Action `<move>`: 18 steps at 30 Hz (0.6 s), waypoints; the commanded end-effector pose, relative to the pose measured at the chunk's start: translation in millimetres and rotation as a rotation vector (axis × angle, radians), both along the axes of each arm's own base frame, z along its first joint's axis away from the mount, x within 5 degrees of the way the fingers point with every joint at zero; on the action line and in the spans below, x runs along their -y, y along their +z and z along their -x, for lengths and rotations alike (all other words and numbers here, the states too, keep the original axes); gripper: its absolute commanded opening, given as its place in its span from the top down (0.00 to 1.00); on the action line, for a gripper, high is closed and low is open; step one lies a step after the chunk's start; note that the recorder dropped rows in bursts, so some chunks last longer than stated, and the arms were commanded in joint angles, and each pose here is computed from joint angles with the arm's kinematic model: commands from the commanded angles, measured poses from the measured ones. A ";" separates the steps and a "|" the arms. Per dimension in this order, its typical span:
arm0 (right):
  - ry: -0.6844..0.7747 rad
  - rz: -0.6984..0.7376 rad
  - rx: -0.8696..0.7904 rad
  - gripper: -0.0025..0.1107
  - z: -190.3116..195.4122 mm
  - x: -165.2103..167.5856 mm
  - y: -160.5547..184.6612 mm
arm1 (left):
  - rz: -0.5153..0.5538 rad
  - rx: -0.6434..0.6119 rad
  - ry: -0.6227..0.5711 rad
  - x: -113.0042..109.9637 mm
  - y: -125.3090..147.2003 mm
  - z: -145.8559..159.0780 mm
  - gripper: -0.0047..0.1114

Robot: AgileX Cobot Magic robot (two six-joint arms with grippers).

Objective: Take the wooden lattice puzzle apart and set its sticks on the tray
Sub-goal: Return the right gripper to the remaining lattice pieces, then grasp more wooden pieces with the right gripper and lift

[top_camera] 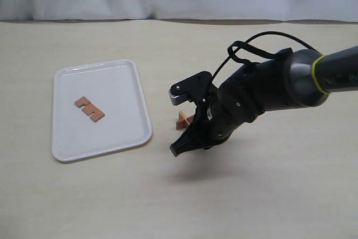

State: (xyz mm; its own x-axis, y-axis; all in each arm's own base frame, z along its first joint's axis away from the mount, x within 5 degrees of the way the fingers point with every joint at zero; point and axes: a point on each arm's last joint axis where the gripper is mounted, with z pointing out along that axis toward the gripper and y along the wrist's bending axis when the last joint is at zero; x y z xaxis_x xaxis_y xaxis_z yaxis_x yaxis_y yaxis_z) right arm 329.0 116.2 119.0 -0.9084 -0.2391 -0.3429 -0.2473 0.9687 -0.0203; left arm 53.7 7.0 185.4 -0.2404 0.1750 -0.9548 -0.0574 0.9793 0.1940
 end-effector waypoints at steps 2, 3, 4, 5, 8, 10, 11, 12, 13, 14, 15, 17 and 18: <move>0.001 0.001 0.013 0.94 0.5 1.9 5.1 | 0.004 0.012 -0.003 0.3 0.4 -0.3 0.96; 0.001 -0.001 0.018 0.94 0.5 1.9 7.2 | 0.004 0.012 -0.003 0.3 0.4 -0.3 0.96; 0.001 -0.003 0.026 0.94 0.7 2.0 10.6 | 0.004 0.012 -0.003 0.3 0.4 -0.3 0.96; 0.001 -0.005 0.031 0.94 0.9 2.1 13.2 | 0.004 0.012 -0.003 0.3 0.4 -0.3 0.96; 0.002 -0.010 0.054 0.94 2.5 3.0 25.8 | 0.004 0.012 -0.003 0.3 0.4 -0.3 0.96; 0.000 -0.014 0.070 0.94 4.5 3.9 36.2 | 0.004 0.012 -0.003 0.3 0.4 -0.3 0.96; -0.001 -0.015 0.077 0.94 5.6 4.4 41.1 | 0.004 0.012 -0.003 0.3 0.4 -0.3 0.96; -0.001 -0.019 0.089 0.94 6.7 4.9 47.2 | 0.004 0.012 -0.003 0.3 0.4 -0.3 0.96; -0.002 -0.025 0.105 0.94 7.7 5.3 53.8 | 0.002 0.012 -0.003 0.3 0.4 -0.2 0.96; -0.002 -0.030 0.118 0.94 8.6 5.6 59.0 | 0.002 0.012 -0.003 0.3 0.4 -0.2 0.96; -0.002 -0.038 0.142 0.94 9.6 6.0 66.7 | 0.002 0.012 -0.003 0.3 0.4 -0.2 0.96; -0.004 -0.062 0.180 0.94 10.3 4.8 75.9 | 0.002 0.012 -0.003 0.3 0.4 -0.2 0.96; -0.027 -0.125 0.225 0.94 9.5 0.2 83.7 | 0.002 0.012 -0.003 0.3 0.4 -0.2 0.96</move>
State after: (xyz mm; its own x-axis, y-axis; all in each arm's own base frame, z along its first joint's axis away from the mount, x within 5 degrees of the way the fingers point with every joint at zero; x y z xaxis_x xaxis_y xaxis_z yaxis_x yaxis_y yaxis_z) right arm 319.7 112.9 192.0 -0.8394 -0.2000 -0.5054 -0.2350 0.9720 0.0057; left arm 53.7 7.0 185.4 -0.2404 0.1750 -0.9548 -0.0574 0.9793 0.1940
